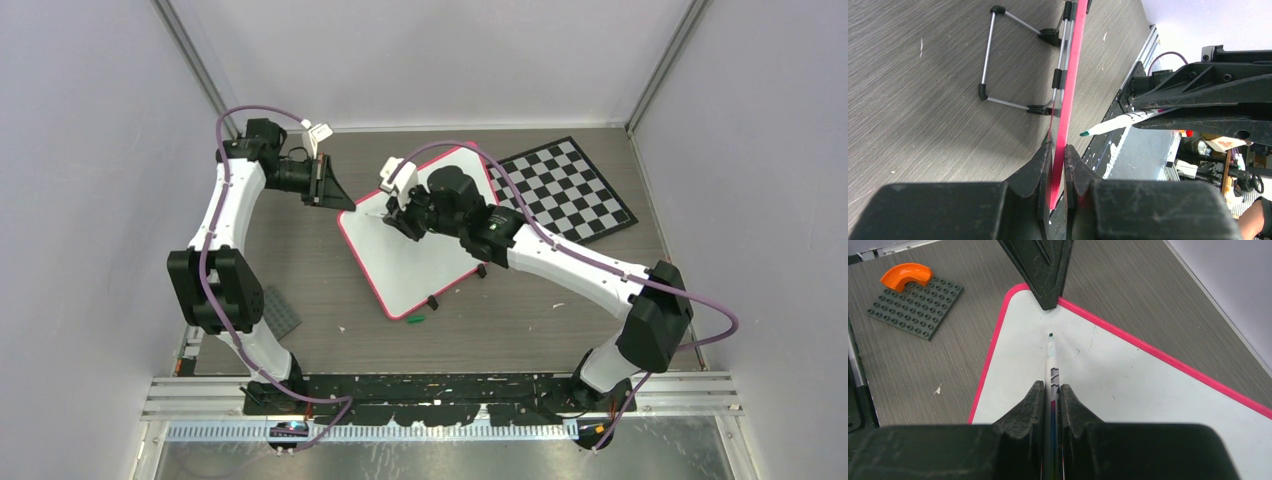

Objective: Write a sentence on the whiteboard

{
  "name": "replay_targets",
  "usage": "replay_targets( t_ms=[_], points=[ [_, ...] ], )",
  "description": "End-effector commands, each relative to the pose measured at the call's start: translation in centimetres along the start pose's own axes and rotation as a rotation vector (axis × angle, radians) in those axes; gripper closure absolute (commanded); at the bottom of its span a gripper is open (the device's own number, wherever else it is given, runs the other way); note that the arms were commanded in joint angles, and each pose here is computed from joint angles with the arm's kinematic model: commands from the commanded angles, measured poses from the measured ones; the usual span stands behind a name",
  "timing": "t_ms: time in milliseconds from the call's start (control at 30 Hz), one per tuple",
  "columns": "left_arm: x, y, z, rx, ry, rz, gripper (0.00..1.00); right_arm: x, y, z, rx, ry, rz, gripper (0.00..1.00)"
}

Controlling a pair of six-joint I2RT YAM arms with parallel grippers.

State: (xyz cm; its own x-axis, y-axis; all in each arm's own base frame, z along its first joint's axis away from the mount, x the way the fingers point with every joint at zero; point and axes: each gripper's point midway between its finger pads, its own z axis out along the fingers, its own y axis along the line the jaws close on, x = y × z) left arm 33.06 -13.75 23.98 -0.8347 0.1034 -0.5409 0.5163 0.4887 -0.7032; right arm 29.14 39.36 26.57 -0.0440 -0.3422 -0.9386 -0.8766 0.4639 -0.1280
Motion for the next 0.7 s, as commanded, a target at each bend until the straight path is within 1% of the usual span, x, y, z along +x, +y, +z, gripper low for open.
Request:
replay_targets(
  t_ms=[0,667],
  points=[
    [-0.39,-0.94,-0.57,-0.003,-0.029,0.051,0.98,-3.39,-0.36,0.17,0.016,-0.096,-0.006,1.00],
    [-0.18,-1.08,-0.58,-0.004,-0.028,0.053,1.00,-3.22,-0.91,1.11,0.037,-0.082,-0.009,1.00]
  ],
)
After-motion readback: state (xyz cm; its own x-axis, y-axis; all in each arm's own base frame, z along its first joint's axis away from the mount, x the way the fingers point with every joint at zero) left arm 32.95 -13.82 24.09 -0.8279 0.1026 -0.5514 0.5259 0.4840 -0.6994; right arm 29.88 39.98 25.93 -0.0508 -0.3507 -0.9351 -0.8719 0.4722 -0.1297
